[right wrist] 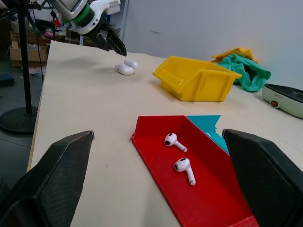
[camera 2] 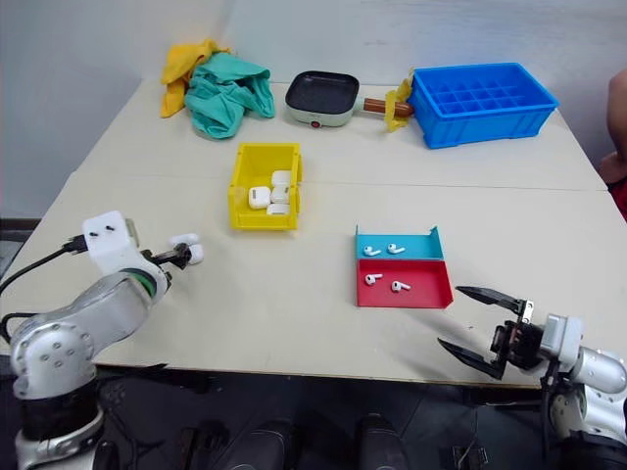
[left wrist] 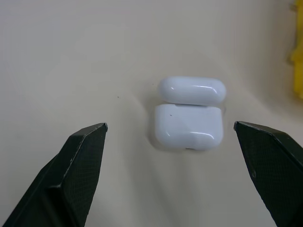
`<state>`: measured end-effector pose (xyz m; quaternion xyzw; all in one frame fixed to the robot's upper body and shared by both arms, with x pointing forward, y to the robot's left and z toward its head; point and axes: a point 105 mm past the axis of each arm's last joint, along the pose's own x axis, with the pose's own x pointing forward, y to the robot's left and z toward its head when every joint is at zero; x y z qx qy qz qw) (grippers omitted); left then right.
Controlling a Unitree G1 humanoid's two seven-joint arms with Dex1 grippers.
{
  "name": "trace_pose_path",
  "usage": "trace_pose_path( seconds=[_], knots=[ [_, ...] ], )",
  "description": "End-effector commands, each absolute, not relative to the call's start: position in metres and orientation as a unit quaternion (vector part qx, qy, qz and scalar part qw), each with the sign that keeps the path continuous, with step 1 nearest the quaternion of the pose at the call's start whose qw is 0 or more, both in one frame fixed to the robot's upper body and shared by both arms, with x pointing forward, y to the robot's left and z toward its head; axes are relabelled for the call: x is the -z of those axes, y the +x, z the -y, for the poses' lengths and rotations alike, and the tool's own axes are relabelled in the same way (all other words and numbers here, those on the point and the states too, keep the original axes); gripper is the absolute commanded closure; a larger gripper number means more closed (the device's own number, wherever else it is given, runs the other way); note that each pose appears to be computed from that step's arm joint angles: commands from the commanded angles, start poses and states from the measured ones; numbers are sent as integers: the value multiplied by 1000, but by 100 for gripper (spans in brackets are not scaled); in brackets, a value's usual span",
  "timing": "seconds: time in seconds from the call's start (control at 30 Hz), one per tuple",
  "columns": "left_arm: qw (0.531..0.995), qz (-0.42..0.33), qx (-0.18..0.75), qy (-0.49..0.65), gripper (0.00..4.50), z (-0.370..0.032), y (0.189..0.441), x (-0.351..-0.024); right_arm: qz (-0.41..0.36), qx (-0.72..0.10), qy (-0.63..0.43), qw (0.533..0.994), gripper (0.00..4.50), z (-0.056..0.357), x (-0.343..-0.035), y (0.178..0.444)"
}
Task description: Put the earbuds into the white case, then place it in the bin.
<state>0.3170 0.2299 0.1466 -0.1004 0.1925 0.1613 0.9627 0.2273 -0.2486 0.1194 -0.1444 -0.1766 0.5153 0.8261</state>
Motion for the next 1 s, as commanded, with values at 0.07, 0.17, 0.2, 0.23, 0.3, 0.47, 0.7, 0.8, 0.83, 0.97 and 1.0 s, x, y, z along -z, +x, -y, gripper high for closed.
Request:
trace_pose_path(
  seconds=[0.07, 0.17, 0.2, 0.23, 0.3, 0.47, 0.7, 0.8, 0.83, 0.97, 1.0],
  knots=[
    [965, -184, -168, -87, 0, -229, 330, -145, 191, -539, -166, 803, 3, 245, -123, 215],
    [963, -185, -175, -89, 0, -231, 341, -138, 199, -540, -166, 801, 3, 242, -125, 214],
    [963, -187, -176, -87, 0, -231, 344, -135, 201, -541, -166, 800, 3, 240, -126, 213],
    [963, -186, -176, -85, 0, -230, 349, -134, 203, -543, -166, 798, 3, 238, -127, 213],
    [965, -186, -166, -78, 0, -226, 355, -134, 205, -544, -167, 796, 3, 233, -130, 213],
    [964, -187, -168, -81, 0, -217, 363, -131, 218, -538, -168, 797, 3, 216, -146, 218],
    [958, -188, -193, -95, 0, -209, 354, -128, 215, -531, -166, 803, 3, 204, -154, 223],
    [957, -184, -201, -99, 0, -204, 353, -131, 214, -534, -164, 801, 3, 197, -159, 224],
    [957, -184, -200, -100, 0, -202, 354, -132, 215, -535, -164, 801, 3, 194, -162, 224],
    [954, -189, -208, -106, 0, -199, 354, -130, 216, -537, -163, 799, 3, 186, -170, 223],
    [952, -190, -213, -109, 0, -198, 353, -130, 215, -539, -162, 798, 3, 185, -172, 223]
  ],
)
